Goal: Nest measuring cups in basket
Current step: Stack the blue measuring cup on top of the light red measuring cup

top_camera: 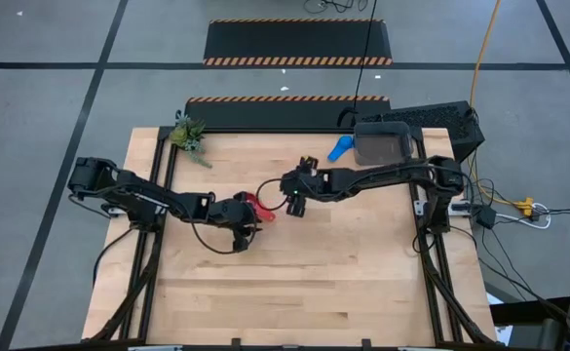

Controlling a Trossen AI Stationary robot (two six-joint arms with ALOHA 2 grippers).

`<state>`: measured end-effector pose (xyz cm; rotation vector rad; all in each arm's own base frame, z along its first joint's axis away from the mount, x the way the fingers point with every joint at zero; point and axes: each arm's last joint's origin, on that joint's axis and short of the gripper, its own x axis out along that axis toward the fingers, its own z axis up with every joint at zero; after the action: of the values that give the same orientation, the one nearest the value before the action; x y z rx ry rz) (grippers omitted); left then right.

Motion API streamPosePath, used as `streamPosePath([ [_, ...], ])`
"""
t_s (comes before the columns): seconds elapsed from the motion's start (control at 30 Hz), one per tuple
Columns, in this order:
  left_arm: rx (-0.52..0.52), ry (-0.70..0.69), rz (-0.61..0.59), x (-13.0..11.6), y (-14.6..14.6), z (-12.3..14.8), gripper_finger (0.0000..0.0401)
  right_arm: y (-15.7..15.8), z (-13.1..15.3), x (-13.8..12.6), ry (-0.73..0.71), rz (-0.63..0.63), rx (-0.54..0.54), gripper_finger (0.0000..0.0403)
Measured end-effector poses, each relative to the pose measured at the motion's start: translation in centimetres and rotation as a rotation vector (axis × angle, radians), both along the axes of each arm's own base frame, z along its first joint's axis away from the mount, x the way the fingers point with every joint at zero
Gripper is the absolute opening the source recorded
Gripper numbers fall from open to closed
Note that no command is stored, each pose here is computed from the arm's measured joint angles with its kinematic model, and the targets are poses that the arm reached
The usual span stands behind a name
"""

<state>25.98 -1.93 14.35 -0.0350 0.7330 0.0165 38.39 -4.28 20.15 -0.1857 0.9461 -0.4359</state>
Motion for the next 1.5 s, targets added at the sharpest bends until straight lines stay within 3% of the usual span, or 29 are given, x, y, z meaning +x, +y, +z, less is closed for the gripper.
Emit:
streamPosePath([
  [0.27,-0.021,0.029,-0.058,0.5,-1.6,1.0,0.0115,-2.0,-0.8,-2.1,0.243,-0.072,-0.212,0.0223],
  [0.4,-0.021,0.030,-0.105,0.5,-2.9,1.3,0.0115,-2.9,-2.3,-3.3,0.329,-0.074,-0.244,0.0237],
  [0.7,0.004,0.028,-0.153,0.1,-4.9,1.3,0.0115,-5.8,-6.7,-6.5,0.426,-0.069,-0.270,0.0269],
  [0.9,0.041,0.020,-0.132,0.0,-5.2,1.3,0.0115,-7.5,-8.5,-8.0,0.437,-0.058,-0.380,0.0271],
  [1.33,0.053,0.019,-0.139,0.0,-5.2,1.3,0.0115,-10.2,-9.2,-9.7,0.372,-0.178,-0.338,0.0268],
  [1.5,0.053,0.018,-0.138,0.0,-5.2,1.3,0.0115,-11.2,-9.2,-10.1,0.332,-0.191,-0.276,0.0253],
])
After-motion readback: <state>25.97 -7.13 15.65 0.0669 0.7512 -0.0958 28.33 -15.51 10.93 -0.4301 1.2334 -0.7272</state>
